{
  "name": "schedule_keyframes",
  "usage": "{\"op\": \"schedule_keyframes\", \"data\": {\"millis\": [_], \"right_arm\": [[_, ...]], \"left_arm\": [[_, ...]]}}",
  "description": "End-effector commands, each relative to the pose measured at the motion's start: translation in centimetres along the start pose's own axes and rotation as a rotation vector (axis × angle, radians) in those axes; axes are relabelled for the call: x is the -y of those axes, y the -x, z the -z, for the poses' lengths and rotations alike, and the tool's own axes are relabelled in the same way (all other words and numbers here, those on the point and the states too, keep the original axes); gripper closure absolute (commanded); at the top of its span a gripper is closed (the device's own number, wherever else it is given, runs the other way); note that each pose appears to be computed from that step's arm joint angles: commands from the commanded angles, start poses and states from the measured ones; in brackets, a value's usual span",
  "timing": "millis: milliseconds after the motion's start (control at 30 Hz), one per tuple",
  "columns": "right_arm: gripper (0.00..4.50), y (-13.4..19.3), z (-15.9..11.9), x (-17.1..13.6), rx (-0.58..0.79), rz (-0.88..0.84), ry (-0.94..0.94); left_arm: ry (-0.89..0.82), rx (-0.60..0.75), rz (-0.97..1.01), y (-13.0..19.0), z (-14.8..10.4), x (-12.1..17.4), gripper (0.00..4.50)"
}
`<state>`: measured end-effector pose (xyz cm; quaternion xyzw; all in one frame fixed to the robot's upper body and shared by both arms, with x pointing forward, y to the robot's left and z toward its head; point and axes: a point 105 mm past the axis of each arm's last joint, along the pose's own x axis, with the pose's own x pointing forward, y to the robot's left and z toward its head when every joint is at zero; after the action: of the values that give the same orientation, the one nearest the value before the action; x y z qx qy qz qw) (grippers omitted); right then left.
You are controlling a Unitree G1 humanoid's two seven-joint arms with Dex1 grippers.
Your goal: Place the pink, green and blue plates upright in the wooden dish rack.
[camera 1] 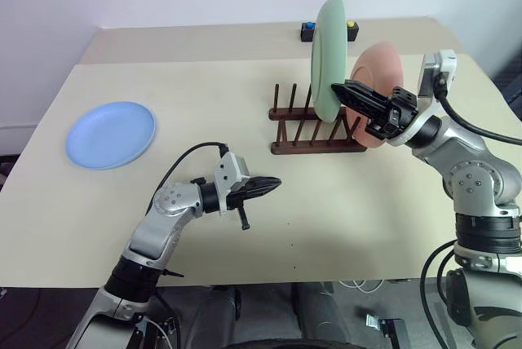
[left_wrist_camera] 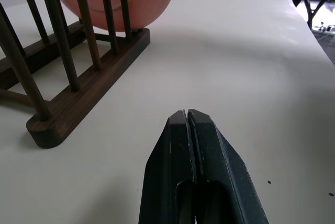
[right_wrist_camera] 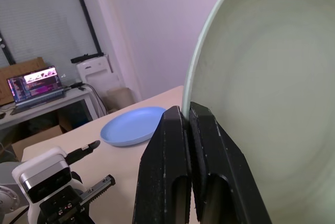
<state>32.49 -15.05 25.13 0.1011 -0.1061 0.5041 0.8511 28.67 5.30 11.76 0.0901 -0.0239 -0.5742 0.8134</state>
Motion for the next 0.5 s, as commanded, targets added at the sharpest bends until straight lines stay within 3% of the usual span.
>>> {"op": "schedule_keyframes", "data": {"millis": [33, 500], "right_arm": [[4.47, 0.1, -1.61, -0.09, 0.04, -0.012, 0.037], [4.47, 0.39, -1.55, 0.51, 0.04, 0.003, 0.006]], "left_arm": [[-0.024, 0.031, 0.005, 0.02, -0.99, 0.06, 4.5], [-0.028, 0.03, 0.007, -0.09, -1.02, 0.1, 4.5]]}}
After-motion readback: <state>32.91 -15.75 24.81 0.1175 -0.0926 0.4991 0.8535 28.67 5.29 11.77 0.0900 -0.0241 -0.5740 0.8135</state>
